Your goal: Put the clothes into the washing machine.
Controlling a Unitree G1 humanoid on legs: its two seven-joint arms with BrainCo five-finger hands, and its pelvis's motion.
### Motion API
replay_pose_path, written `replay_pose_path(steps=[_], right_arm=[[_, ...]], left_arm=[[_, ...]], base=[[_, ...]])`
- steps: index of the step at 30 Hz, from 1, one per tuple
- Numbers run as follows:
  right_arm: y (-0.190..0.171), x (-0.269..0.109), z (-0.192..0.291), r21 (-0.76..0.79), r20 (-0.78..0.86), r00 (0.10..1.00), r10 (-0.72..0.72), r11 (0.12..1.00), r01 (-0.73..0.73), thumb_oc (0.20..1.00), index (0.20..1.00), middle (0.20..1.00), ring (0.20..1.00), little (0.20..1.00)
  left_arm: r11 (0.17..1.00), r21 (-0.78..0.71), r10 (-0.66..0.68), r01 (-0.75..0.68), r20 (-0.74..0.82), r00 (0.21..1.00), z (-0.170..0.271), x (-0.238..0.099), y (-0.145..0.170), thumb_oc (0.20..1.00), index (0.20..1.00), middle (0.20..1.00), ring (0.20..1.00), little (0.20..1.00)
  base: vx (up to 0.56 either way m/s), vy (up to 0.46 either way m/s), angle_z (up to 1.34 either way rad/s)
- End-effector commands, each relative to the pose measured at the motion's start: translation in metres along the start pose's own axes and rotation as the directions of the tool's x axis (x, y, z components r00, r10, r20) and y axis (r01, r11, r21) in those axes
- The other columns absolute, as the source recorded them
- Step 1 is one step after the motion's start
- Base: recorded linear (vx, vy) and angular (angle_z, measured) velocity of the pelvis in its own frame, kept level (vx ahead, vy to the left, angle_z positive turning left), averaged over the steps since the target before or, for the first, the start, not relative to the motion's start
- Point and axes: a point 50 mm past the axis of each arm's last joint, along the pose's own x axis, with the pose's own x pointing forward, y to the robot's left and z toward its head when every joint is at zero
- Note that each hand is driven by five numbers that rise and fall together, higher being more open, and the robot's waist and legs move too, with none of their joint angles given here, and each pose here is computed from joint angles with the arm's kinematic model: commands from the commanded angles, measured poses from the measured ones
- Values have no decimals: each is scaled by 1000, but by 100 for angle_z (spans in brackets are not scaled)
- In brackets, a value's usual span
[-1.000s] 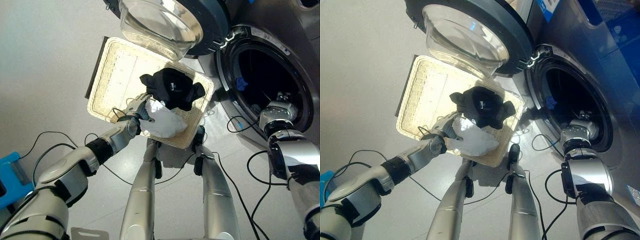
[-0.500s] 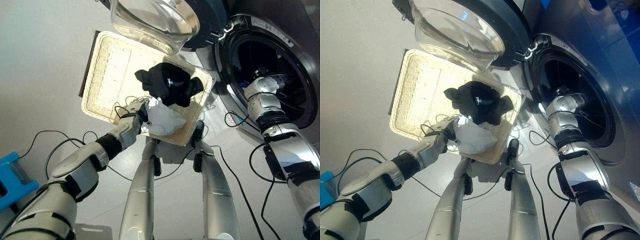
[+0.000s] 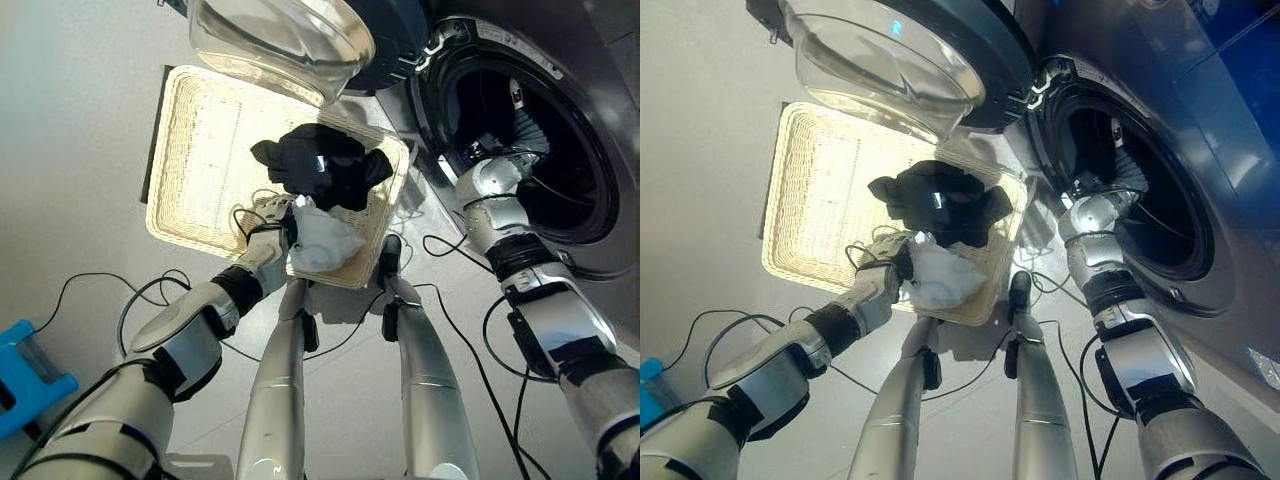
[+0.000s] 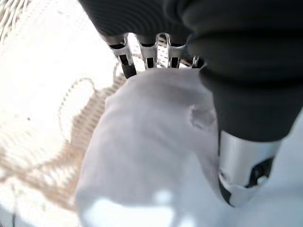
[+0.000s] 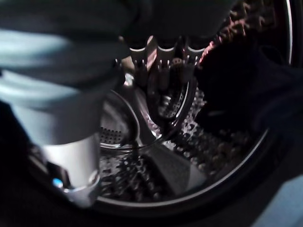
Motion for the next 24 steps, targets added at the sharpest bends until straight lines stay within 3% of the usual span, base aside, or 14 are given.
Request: replay_pose_path(steps=[1, 7, 8, 24], right_arm=[[12, -1, 28, 220, 69, 997, 41, 974, -56, 1000, 1000, 1000, 1000, 1000], [24, -18, 40, 312, 85, 990, 109, 941, -131, 1000, 1000, 1000, 1000, 1000], [25, -24, 43, 337, 87, 989, 116, 931, -139, 1000, 1000, 1000, 1000, 1000], [18, -17, 37, 362, 38, 997, 71, 929, -80, 1000, 1000, 1000, 1000, 1000]], left_arm=[[967, -68, -250, 246, -57, 966, 5, -6, -56, 1000, 1000, 1000, 1000, 1000], [952, -107, -297, 287, -85, 951, -1, -6, -69, 1000, 1000, 1000, 1000, 1000], [936, -136, -336, 326, -63, 940, -4, -6, -74, 200, 200, 200, 200, 200], [923, -162, -353, 348, -3, 936, -1, -6, -78, 200, 200, 200, 200, 200]], base=[[0, 0, 0], [-19, -1, -8], [-18, 0, -9], [-2, 0, -1]])
